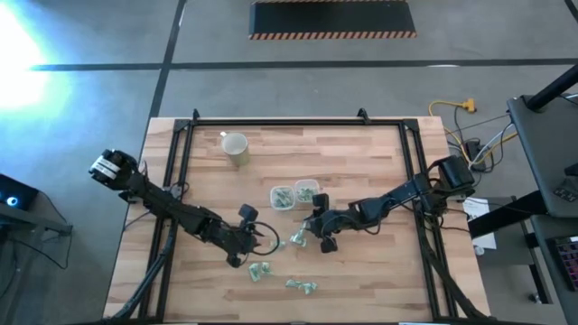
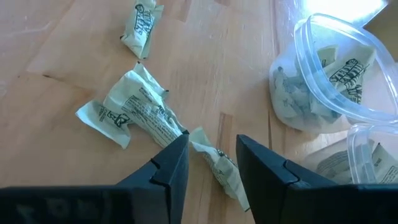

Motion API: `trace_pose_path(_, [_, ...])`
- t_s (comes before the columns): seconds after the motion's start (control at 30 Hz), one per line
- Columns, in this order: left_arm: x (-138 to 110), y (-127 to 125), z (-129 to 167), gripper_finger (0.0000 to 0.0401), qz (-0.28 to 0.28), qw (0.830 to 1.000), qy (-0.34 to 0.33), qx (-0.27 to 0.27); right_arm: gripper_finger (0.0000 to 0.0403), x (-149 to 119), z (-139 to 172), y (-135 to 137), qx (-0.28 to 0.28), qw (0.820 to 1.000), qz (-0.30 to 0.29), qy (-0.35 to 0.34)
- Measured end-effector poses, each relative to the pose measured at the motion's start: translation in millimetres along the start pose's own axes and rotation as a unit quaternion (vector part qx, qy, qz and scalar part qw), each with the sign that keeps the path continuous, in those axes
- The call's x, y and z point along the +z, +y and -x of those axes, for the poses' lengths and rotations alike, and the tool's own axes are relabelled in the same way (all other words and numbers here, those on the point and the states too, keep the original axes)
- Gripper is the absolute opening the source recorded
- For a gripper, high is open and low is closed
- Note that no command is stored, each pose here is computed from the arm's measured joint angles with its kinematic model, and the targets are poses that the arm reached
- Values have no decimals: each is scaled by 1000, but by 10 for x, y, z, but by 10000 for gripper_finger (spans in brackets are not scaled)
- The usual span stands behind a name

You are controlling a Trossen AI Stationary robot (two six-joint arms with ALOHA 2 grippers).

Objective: Pick and place items into bin
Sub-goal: Put the stevia packet into the right transparent bin

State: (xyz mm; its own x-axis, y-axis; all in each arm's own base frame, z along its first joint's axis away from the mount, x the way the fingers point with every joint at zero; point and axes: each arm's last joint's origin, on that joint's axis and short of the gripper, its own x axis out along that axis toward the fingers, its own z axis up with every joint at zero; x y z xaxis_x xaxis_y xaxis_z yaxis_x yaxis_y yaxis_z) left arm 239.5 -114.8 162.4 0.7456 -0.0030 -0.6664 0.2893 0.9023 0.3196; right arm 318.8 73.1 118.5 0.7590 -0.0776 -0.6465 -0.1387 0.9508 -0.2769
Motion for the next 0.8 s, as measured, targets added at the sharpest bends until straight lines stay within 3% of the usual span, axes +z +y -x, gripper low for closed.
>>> trace_pose_path(0.8, [0,-2,1,118,11,1000,0,0,123,-35,-5,-25,-1,1000,-11,-2])
